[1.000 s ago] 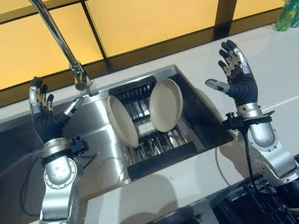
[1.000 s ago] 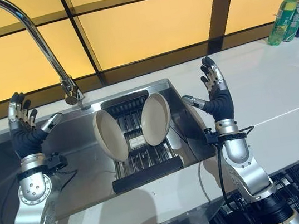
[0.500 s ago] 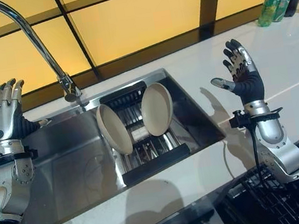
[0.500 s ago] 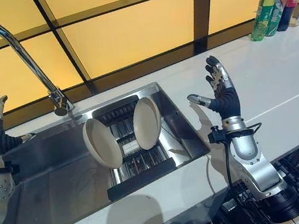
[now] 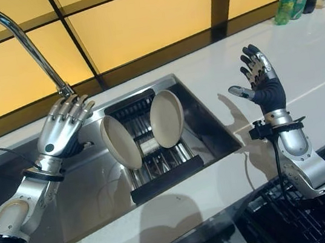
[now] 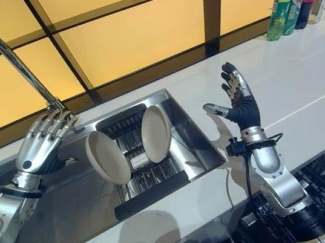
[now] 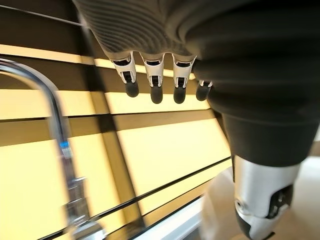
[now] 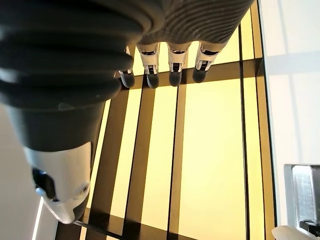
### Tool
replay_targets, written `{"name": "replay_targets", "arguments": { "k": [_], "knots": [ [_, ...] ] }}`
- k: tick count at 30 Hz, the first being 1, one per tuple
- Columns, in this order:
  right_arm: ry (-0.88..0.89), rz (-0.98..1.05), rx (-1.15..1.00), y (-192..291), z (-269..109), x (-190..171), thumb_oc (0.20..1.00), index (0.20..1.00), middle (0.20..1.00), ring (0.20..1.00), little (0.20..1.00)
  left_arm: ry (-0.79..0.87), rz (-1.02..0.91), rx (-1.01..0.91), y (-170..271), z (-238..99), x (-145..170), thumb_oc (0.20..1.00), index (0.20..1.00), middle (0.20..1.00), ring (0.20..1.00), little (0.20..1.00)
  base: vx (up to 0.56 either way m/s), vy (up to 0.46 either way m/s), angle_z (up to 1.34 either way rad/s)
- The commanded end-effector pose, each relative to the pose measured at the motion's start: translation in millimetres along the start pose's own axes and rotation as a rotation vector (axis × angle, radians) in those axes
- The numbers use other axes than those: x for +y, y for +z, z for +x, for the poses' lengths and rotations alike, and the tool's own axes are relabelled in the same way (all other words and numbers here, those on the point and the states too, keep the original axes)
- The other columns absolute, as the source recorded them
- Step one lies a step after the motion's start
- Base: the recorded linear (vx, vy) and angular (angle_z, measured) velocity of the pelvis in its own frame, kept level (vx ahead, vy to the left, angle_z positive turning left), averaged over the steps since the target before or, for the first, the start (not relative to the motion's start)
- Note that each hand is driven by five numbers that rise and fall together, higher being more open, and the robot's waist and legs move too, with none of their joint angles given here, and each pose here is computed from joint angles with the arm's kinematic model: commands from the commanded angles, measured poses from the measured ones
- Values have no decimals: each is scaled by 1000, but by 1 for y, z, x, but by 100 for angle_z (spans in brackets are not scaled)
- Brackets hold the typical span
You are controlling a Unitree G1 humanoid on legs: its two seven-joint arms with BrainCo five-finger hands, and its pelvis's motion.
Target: Pick up plates and place into dishwasher.
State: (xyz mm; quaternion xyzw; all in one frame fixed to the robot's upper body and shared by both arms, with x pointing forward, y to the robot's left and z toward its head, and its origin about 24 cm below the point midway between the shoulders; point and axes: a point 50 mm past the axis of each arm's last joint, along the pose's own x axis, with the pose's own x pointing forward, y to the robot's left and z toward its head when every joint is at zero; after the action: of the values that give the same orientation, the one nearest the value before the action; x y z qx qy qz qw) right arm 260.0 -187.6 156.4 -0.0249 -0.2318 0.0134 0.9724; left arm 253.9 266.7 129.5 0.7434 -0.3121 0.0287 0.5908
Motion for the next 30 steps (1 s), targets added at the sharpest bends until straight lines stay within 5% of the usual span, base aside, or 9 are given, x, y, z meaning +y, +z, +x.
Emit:
{"name": "replay_targets", "arguments": {
  "k": [1,14,23,26,30],
  "knots": [
    [49,2,-70,13,5,2,1000,1000,1000,1000,1000,87,104,-142,-7,22,22,1000,1000,1000,1000,1000,35,37,-3],
    [31,-6,-43,9,-4,-6,1000,1000,1000,1000,1000,-160,58,-363,21,18,6,1000,1000,1000,1000,1000,21,26,-4],
    [32,-10,-34,9,-4,-8,1000,1000,1000,1000,1000,-435,88,-350,18,14,-4,1000,1000,1000,1000,1000,3,0,0],
    [33,-10,-33,9,-4,-9,1000,1000,1000,1000,1000,-451,93,-339,16,16,-1,200,200,200,200,200,8,0,-1],
    [35,-7,-31,9,-5,-9,1000,1000,1000,1000,1000,-441,101,-333,15,18,2,200,200,200,200,200,8,-10,-3]
  ]
}}
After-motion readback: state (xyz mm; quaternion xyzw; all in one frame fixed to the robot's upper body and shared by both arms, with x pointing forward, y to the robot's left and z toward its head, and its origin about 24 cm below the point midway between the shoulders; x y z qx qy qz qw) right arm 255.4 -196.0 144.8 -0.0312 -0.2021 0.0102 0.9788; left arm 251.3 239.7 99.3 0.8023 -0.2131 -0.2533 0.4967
